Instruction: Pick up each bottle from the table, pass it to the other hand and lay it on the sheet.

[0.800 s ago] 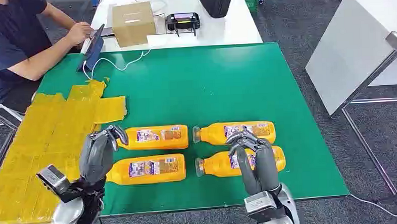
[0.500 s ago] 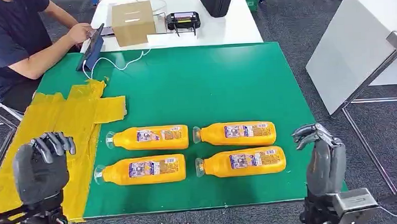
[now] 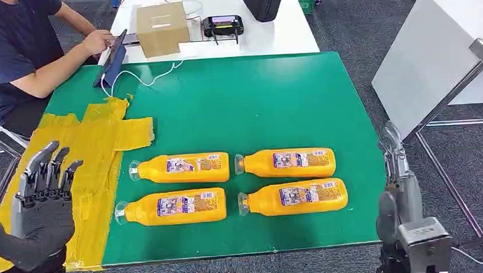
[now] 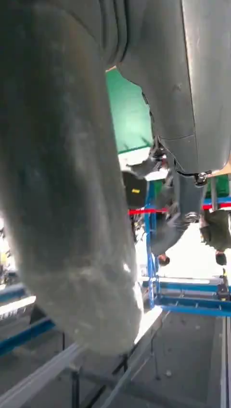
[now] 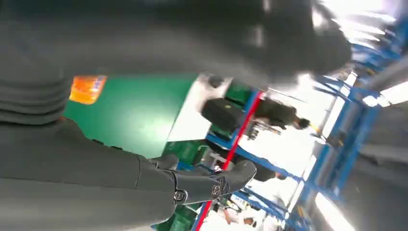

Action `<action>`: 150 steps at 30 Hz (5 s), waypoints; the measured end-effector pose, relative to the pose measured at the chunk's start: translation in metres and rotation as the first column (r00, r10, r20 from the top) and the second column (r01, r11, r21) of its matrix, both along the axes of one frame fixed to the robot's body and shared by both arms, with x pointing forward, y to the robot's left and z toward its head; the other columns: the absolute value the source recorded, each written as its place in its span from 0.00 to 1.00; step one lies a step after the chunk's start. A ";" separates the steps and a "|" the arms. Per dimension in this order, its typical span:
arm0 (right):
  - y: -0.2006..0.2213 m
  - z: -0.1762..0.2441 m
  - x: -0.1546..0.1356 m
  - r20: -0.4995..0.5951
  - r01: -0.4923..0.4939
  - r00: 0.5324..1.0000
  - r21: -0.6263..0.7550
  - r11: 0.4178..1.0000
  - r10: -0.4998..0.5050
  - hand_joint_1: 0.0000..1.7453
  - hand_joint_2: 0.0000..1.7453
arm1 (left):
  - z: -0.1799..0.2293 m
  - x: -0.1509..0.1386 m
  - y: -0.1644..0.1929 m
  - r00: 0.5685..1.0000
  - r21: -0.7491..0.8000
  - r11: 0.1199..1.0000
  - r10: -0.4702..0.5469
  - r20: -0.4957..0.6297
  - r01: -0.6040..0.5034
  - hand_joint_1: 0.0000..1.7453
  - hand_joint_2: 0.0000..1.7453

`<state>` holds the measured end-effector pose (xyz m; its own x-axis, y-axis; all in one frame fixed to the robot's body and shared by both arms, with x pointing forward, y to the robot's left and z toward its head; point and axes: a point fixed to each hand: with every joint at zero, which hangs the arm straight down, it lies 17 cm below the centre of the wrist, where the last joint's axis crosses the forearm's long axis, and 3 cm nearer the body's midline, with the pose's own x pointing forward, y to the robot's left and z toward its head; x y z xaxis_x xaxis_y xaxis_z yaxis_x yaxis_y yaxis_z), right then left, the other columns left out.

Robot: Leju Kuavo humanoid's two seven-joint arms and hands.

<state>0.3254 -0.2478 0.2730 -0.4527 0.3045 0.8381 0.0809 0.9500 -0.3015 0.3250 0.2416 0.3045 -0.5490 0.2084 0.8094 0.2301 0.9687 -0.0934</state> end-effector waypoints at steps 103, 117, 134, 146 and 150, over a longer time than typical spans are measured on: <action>0.270 -0.273 0.064 -0.708 -0.727 0.684 -0.680 0.092 0.177 1.00 1.00 | 0.030 0.081 -0.125 0.961 0.053 0.961 -0.267 -0.066 0.271 0.00 0.00; 0.245 -0.262 0.080 -0.676 -0.665 0.721 -0.618 0.419 0.148 1.00 1.00 | 0.023 0.094 -0.078 0.991 -0.041 0.996 -0.088 -0.101 0.084 0.00 0.00; 0.233 -0.120 0.056 -0.361 -0.422 0.871 -0.201 0.884 0.334 1.00 1.00 | 0.018 0.072 0.087 0.866 -0.259 0.826 0.483 -0.132 -0.500 0.00 0.00; 0.219 -0.065 0.037 -0.196 -0.389 0.910 -0.099 0.916 0.366 1.00 1.00 | -0.022 0.081 0.057 0.902 -0.196 0.899 0.332 -0.278 -0.391 0.00 1.00; 0.216 -0.068 0.037 -0.201 -0.387 0.910 -0.102 0.916 0.362 1.00 1.00 | -0.025 0.080 0.054 0.902 -0.192 0.903 0.325 -0.285 -0.385 0.00 1.00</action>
<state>0.3622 -0.0316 0.2054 -0.4065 0.2579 0.8765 -0.3383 0.8486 -0.4067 0.4048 0.2961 0.2798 -0.4181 0.2390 0.8764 -0.1839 0.9225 -0.3393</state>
